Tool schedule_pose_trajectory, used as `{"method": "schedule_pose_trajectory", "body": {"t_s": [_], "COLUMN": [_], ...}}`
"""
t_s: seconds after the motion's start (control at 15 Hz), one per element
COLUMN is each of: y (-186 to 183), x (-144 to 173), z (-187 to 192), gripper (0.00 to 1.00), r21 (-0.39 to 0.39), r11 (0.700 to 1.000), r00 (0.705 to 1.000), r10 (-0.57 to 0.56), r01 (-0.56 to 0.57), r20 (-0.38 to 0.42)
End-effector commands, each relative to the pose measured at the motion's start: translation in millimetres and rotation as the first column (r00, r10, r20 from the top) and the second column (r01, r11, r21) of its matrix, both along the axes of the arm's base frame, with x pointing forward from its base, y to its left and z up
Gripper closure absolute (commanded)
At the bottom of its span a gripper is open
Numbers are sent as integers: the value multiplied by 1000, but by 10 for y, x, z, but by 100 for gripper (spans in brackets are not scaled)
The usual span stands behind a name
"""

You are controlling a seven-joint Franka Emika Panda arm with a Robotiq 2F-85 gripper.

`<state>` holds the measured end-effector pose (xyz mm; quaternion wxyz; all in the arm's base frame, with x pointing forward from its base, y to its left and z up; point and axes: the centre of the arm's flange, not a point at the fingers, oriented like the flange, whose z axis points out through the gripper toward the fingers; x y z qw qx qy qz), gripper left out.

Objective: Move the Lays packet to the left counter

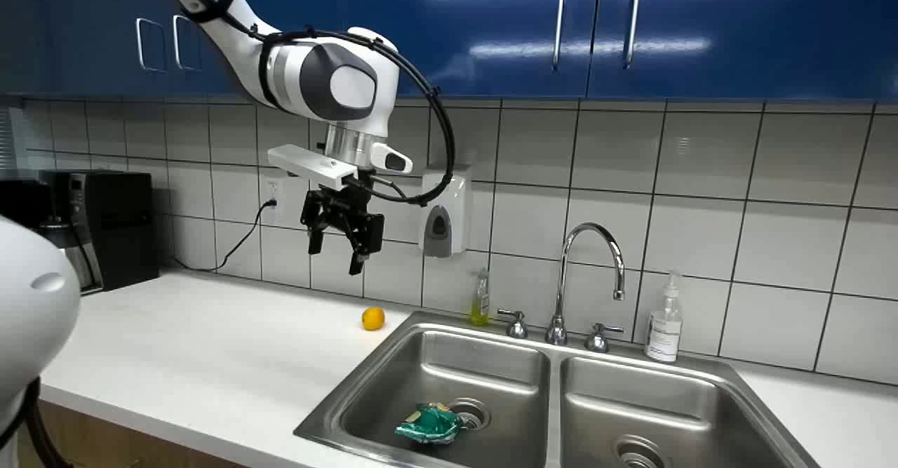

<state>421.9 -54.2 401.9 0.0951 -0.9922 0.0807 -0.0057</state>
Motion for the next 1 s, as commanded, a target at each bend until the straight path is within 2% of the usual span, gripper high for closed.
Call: {"method": "schedule_pose_trajectory", "body": {"t_s": [0.0,0.4,0.93], "y": [0,0,-14], "x": [0,0,299], "z": [-1,-1,-697], "gripper": [0,0,0], "r21": [0,0,-51], "r11": [1000,1000,998], "r00": [1000,1000,1000], "r10": [0,0,-25], "r01": [0,0,26], "r20": [0,0,13]}}
